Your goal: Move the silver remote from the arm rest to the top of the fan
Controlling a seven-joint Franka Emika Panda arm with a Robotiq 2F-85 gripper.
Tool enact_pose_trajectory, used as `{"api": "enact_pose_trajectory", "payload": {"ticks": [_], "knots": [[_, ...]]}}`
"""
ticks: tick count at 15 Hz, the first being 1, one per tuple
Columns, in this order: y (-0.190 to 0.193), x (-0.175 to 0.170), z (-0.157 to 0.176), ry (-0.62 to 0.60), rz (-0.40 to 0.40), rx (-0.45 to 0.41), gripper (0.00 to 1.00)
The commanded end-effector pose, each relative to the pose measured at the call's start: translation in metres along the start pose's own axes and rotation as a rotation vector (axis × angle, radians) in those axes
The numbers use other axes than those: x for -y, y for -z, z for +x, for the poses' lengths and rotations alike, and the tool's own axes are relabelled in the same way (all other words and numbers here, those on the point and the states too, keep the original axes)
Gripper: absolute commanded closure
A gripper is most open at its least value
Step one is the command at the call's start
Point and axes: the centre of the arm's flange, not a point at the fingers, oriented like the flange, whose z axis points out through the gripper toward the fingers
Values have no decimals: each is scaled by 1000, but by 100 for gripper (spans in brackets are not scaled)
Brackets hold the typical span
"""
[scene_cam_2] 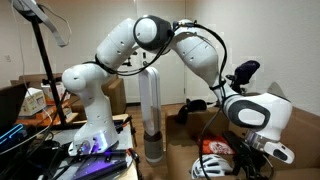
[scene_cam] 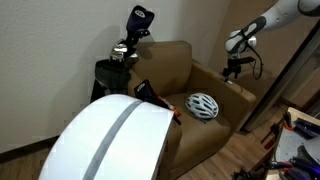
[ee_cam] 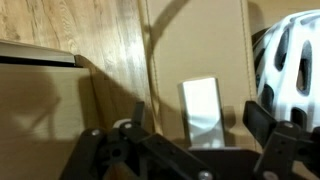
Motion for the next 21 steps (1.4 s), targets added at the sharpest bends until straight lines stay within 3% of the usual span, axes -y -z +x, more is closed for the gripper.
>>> {"api": "enact_pose_trajectory", "payload": {"ticks": [1, 5, 6, 7, 17, 21], "knots": [[1, -6, 13, 38, 68, -1, 0], [5, 0, 17, 76, 95, -13, 0], [6, 2, 17, 85, 83, -9, 25], [6, 3, 18, 96, 76, -1, 26], [-15, -1, 19, 88, 69, 47, 89], [1, -3, 6, 80, 72, 33, 86]]}}
